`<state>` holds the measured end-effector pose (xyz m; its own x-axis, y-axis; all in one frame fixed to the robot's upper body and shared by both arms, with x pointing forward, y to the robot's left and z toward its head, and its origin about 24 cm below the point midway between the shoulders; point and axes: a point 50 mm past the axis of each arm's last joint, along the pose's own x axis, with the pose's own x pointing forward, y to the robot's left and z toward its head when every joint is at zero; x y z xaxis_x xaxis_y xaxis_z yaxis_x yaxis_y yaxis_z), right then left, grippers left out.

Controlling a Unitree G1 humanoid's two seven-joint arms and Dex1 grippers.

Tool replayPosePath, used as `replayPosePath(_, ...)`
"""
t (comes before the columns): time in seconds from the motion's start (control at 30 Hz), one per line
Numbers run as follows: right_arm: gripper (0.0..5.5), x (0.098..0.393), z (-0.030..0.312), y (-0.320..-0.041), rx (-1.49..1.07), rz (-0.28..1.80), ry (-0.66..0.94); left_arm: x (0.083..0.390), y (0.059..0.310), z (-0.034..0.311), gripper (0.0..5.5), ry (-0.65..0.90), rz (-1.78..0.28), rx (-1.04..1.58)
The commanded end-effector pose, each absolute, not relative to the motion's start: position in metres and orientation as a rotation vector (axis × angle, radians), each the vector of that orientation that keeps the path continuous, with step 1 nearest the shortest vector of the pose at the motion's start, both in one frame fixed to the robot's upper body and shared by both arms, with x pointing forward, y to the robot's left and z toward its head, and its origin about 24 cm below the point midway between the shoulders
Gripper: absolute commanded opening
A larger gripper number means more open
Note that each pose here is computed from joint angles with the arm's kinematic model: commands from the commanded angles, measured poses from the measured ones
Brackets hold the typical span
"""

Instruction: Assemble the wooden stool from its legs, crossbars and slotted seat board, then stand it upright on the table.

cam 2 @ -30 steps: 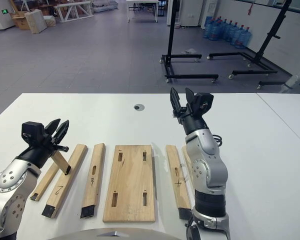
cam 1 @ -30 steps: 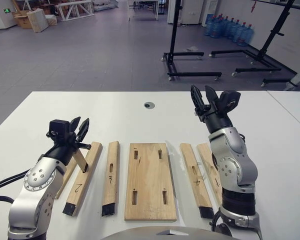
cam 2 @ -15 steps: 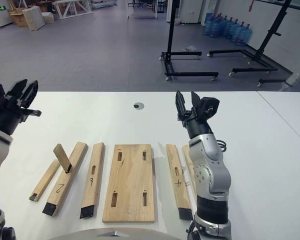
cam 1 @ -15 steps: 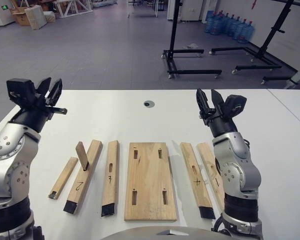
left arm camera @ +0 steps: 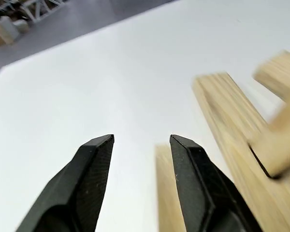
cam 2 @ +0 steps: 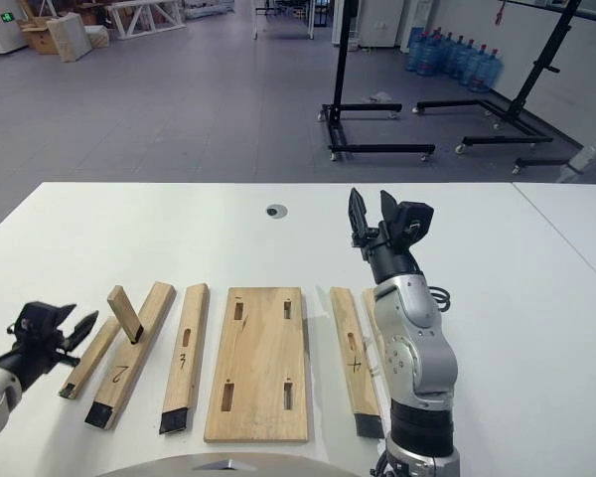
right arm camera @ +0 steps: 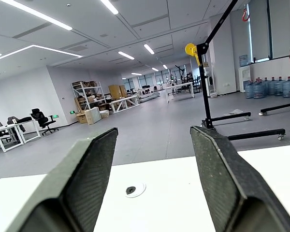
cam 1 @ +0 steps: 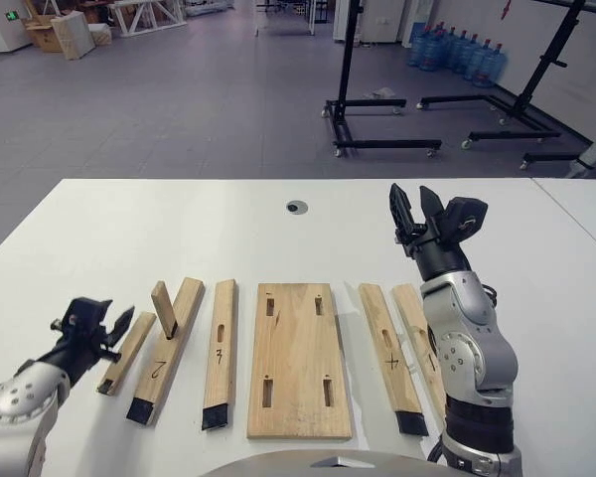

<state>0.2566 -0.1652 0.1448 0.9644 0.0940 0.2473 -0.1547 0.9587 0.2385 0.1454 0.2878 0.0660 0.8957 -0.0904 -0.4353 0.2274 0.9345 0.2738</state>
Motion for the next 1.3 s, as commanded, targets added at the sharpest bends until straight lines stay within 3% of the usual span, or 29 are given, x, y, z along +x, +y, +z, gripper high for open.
replayPosePath(0.03,2.77,0.25,0.142,-0.167,0.26,0.105,-0.211,0.136,0.275,0.08,2.41,0.392,-0.282,0.274)
replayPosePath(0.13,2.77,0.247,0.141,-0.167,0.262,0.091,-0.206,0.131,0.272,0.089,2.41,0.379,-0.357,0.241)
replayPosePath(0.3,2.77,0.247,0.142,-0.167,0.274,0.081,-0.201,0.125,0.261,0.081,2.41,0.525,-0.4,0.148)
replayPosePath(0.63,2.77,0.249,0.145,-0.158,0.232,0.164,-0.181,0.129,0.242,0.082,3.79,0.604,-0.365,0.206)
replayPosePath(0.97,2.77,0.25,0.151,-0.157,0.258,0.19,-0.19,0.121,0.243,0.054,3.84,0.782,-0.257,0.212)
replayPosePath(1.3,2.77,0.257,0.158,-0.163,0.251,0.195,-0.211,0.125,0.252,0.043,2.2,0.816,-0.177,0.181)
